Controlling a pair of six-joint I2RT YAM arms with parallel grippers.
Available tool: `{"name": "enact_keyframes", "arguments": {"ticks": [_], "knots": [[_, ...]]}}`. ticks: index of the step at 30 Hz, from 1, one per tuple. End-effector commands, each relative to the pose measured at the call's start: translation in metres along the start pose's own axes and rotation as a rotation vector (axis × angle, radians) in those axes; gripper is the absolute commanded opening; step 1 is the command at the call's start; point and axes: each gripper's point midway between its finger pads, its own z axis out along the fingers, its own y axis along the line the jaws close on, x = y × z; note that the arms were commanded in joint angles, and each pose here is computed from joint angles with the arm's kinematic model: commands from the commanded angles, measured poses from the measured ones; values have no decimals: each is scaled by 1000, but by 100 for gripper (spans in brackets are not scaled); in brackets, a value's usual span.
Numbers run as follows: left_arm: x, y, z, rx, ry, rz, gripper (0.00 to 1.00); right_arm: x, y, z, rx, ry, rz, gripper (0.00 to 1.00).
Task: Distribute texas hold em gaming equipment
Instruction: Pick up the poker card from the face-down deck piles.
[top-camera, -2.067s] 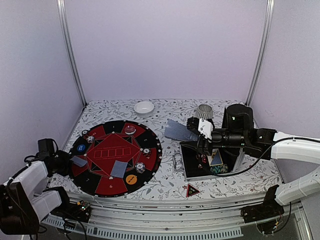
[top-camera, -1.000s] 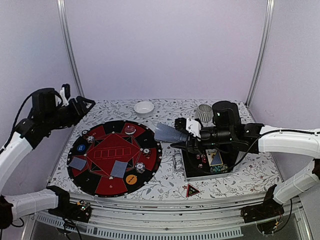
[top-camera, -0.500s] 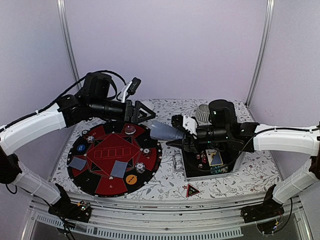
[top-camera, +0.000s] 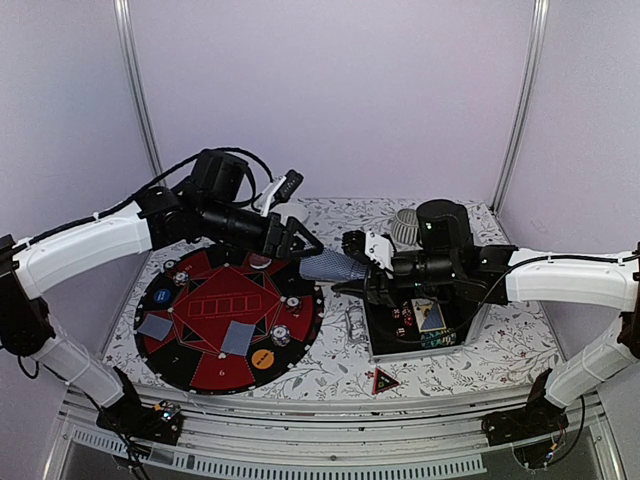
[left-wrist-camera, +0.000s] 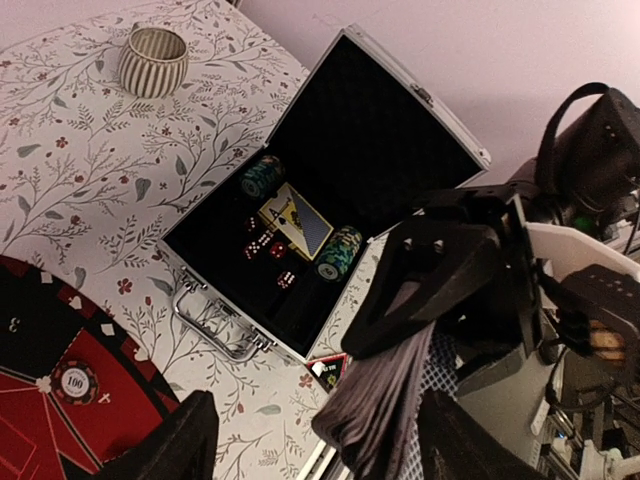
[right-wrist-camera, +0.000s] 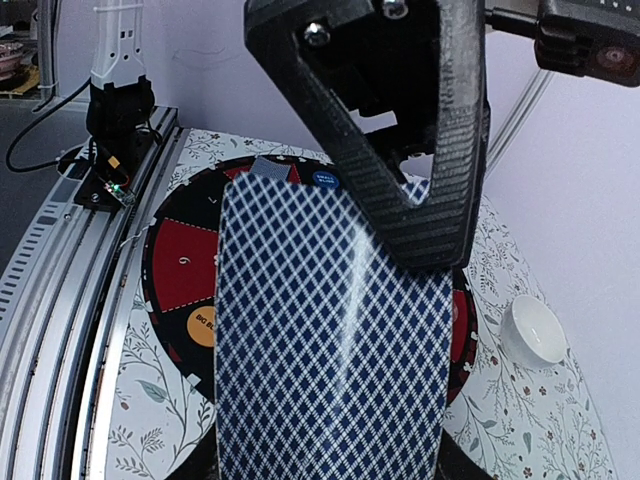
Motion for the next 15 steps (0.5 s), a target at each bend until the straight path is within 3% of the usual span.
{"name": "enact_keyframes", "arguments": {"ticks": [1,6,15], "knots": [[2,5,-1,-55,23,18,69,-20,-5,0,12,-54,-27,43],[7,10,-2,-81,38,9,64,-20,-6,-2,22,-53,-29,43],[7,7,-13,-89,16,13,63,-19,-8,-4,36,-47,-39,43]]}}
